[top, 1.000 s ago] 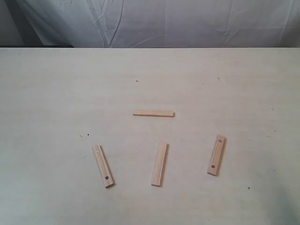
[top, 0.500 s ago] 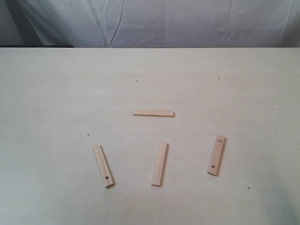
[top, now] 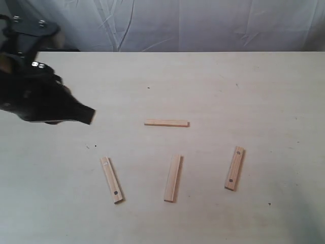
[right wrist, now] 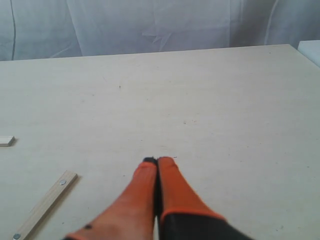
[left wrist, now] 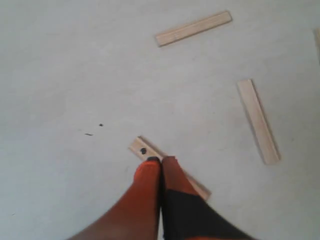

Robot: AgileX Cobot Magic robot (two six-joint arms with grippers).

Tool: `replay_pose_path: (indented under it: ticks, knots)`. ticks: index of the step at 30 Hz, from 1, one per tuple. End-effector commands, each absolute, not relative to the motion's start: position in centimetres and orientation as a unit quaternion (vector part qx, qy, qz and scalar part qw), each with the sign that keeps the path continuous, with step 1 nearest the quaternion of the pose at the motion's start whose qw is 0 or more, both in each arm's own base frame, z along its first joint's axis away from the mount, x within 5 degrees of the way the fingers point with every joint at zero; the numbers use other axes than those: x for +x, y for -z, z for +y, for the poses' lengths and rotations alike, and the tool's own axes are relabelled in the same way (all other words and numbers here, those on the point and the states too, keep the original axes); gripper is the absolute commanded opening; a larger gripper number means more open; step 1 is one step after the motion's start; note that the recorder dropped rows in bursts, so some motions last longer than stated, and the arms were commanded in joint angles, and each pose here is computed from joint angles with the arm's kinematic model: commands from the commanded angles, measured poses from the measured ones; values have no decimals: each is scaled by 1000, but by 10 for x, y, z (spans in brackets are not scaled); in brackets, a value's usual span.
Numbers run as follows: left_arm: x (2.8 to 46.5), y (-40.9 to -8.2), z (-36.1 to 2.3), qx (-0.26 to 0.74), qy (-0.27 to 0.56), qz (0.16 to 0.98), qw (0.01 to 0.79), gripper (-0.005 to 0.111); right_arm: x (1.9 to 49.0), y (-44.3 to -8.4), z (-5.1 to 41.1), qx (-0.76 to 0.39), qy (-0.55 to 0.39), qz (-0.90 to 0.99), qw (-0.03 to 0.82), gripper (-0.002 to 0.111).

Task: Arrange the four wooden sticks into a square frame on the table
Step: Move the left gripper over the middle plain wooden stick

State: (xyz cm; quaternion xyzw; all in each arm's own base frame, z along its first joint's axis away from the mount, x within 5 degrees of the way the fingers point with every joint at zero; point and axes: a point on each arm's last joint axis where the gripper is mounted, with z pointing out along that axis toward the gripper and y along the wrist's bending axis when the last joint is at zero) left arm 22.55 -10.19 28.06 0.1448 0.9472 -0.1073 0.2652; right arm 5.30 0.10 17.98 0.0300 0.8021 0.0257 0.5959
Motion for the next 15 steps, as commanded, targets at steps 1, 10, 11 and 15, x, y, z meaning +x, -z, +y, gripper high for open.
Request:
replay_pose_path:
  ticks: [1,10,11,15]
  knots:
    - [241,-257,-153,155,90,958,225,0,53,-180,1,33,-25,797,603,0]
    - [268,-193,-236,185,86,969,140,0,53,-180,1,33,-25,797,603,0]
    - [272,-186,-241,172,88,972,131,0,53,-180,1,33,-25,797,603,0]
    - [278,-165,-253,145,97,980,91,0,53,-180,1,33,-25,797,603,0]
